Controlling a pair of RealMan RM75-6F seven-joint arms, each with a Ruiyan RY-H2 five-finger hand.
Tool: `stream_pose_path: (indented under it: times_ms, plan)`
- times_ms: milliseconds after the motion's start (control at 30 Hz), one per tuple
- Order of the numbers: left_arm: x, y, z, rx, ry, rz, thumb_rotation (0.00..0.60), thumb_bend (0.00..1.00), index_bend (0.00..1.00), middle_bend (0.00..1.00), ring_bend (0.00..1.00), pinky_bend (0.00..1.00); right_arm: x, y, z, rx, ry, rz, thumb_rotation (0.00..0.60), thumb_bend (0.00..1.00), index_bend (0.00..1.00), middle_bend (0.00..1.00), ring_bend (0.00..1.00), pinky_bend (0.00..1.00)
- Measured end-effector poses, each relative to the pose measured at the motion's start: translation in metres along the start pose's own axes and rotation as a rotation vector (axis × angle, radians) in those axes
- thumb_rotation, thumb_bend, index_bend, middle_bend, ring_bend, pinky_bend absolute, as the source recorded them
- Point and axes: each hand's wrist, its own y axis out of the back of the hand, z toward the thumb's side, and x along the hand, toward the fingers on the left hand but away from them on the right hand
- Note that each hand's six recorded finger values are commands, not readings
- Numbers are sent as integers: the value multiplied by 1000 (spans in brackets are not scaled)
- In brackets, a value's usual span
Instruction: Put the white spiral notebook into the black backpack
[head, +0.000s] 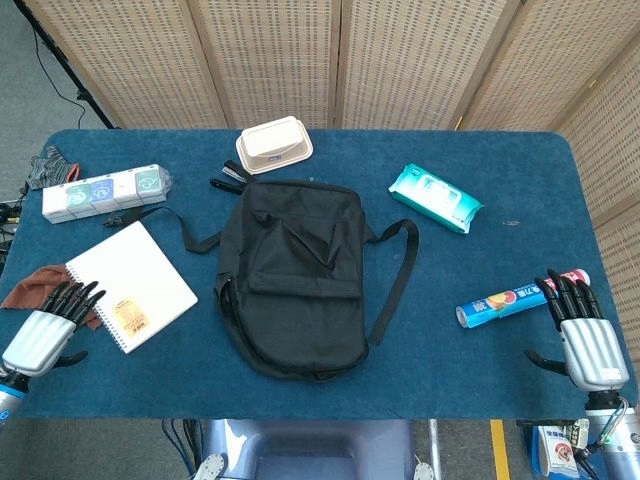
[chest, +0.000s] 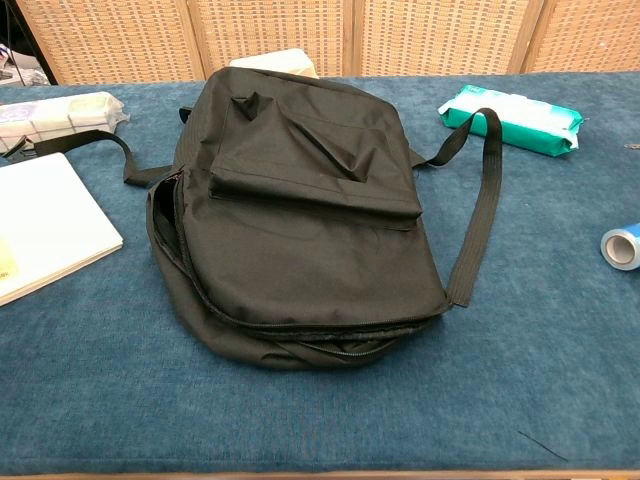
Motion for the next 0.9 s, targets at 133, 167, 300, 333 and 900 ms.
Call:
stream_pose_path:
  times_ms: [133,167,300,333,900]
  plan:
    - [8,-13,10,1,-45,-10,600,0,0,0,0,0,0,0,0,-1,-2,1,600,0,0,0,0,0]
    - [10,-15,12,1,-52,-10,600,0,0,0,0,0,0,0,-1,-2,-3,2,600,0,0,0,0,0]
    - [18,-20,19,8,-69,-3,600,0,0,0,0,0,0,0,-1,-5,-5,1,600,0,0,0,0,0]
    - [20,-20,21,10,-73,4,600,0,0,0,0,0,0,0,-2,-5,-6,1,600,0,0,0,0,0]
    - [46,-25,31,74,-97,2,600,0,0,0,0,0,0,2,-5,-15,-16,-1,600,0,0,0,0,0]
